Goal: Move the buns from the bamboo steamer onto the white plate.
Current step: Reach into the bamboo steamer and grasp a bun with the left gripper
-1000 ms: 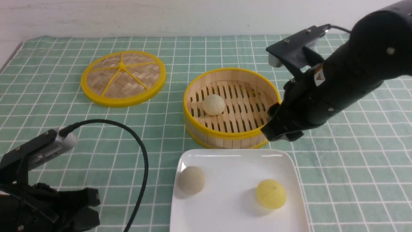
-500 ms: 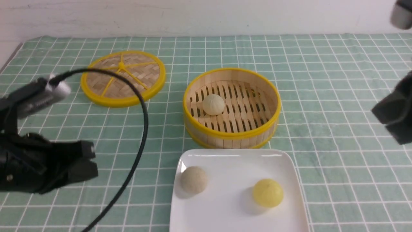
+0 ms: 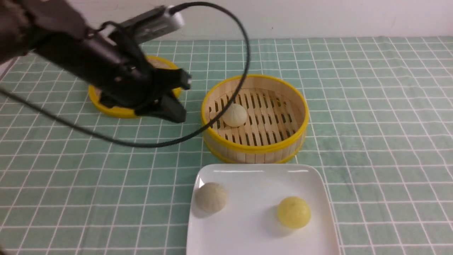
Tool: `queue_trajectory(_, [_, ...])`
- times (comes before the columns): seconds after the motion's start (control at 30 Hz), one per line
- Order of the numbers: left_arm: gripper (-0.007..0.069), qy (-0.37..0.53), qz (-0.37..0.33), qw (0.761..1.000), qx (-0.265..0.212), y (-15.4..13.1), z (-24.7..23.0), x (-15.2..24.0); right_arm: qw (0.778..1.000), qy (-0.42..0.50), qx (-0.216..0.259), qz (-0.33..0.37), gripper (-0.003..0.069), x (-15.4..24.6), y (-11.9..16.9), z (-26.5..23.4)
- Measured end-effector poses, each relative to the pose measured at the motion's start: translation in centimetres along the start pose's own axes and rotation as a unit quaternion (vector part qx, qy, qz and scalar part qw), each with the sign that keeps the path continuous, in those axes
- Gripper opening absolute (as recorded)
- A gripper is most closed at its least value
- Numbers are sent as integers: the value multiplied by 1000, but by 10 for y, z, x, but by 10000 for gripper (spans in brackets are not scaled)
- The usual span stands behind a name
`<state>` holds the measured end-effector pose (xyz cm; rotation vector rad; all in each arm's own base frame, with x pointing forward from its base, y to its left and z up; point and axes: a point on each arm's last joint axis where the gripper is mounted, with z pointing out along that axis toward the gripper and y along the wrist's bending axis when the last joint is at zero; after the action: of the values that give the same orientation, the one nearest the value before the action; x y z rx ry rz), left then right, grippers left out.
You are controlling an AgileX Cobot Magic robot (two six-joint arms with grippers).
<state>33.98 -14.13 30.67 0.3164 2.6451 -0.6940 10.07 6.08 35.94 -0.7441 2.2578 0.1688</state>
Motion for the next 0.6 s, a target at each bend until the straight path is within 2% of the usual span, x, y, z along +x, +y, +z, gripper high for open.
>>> queue_trajectory(0.13, [38,17,28,999,-8,-18,53,-36,1000,7,3,-5,-11,18,2,15])
queue_trajectory(0.23, [118,34,42,998,-43,-25,95,-56,1000,15,8,-11,-8,25,2,24])
queue_trajectory(0.47, [323,26,60,990,-121,-28,148,-78,999,17,22,-25,-5,32,0,34])
queue_trajectory(0.6, [344,34,62,989,-133,-24,163,-77,999,-1,25,-27,-1,29,0,34])
